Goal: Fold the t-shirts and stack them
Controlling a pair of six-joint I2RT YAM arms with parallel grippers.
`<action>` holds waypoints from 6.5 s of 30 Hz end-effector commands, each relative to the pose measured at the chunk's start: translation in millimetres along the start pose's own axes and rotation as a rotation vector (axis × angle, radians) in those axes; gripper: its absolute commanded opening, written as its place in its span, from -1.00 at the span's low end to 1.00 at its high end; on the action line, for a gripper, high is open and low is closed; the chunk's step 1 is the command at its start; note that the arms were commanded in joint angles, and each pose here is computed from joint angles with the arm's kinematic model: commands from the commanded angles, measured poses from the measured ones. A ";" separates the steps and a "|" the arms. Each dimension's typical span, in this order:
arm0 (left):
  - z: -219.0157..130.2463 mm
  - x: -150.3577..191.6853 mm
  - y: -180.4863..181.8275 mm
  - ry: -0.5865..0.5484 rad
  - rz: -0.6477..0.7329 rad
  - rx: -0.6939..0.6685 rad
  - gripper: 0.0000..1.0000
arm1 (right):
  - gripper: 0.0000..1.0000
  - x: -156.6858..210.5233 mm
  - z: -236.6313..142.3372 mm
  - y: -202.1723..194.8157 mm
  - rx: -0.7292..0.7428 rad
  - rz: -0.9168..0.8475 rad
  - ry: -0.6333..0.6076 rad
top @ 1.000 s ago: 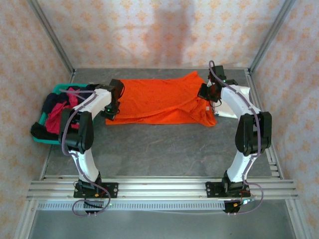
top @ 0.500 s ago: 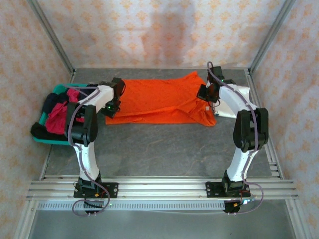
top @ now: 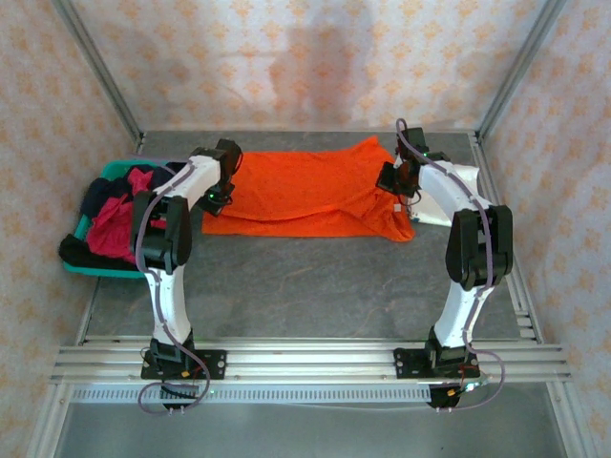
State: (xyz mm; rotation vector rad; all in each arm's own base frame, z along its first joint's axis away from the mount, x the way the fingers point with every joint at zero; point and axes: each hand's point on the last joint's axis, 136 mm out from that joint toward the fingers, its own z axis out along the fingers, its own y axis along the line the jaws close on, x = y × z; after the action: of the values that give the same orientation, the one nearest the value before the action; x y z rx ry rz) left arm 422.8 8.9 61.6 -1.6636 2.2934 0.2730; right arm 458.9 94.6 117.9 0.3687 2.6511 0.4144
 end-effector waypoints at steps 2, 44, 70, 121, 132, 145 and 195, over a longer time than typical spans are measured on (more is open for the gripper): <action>4.1 -13.5 9.0 -0.041 0.019 -0.064 -0.98 | -1.00 -13.8 0.9 2.4 -0.003 0.003 -0.035; 8.5 92.7 -2.2 0.116 0.194 0.104 0.95 | -0.73 74.9 12.0 -74.3 0.242 -0.105 0.157; 42.6 87.8 23.4 0.161 0.159 0.028 0.95 | -1.00 8.4 36.8 -81.6 0.267 -0.096 0.087; 24.7 47.6 -23.3 0.062 0.217 0.119 0.95 | -1.00 56.4 18.5 -124.0 0.290 0.059 0.079; 38.1 73.5 55.8 0.118 0.197 0.038 0.95 | -1.00 127.7 -5.2 -146.2 0.347 0.187 0.152; 1.7 76.2 96.1 0.075 0.229 0.075 0.97 | -0.88 146.6 -47.1 -137.5 0.281 0.245 0.058; 8.1 46.6 63.2 0.060 0.006 0.087 -0.63 | -0.13 104.3 -79.1 -65.7 0.054 0.069 -0.082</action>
State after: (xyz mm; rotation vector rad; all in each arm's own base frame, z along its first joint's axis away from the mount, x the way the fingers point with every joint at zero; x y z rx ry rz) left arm 342.8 -19.2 30.1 -1.6654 2.3303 0.0812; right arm 315.1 48.5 112.1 0.5131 2.6039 0.3428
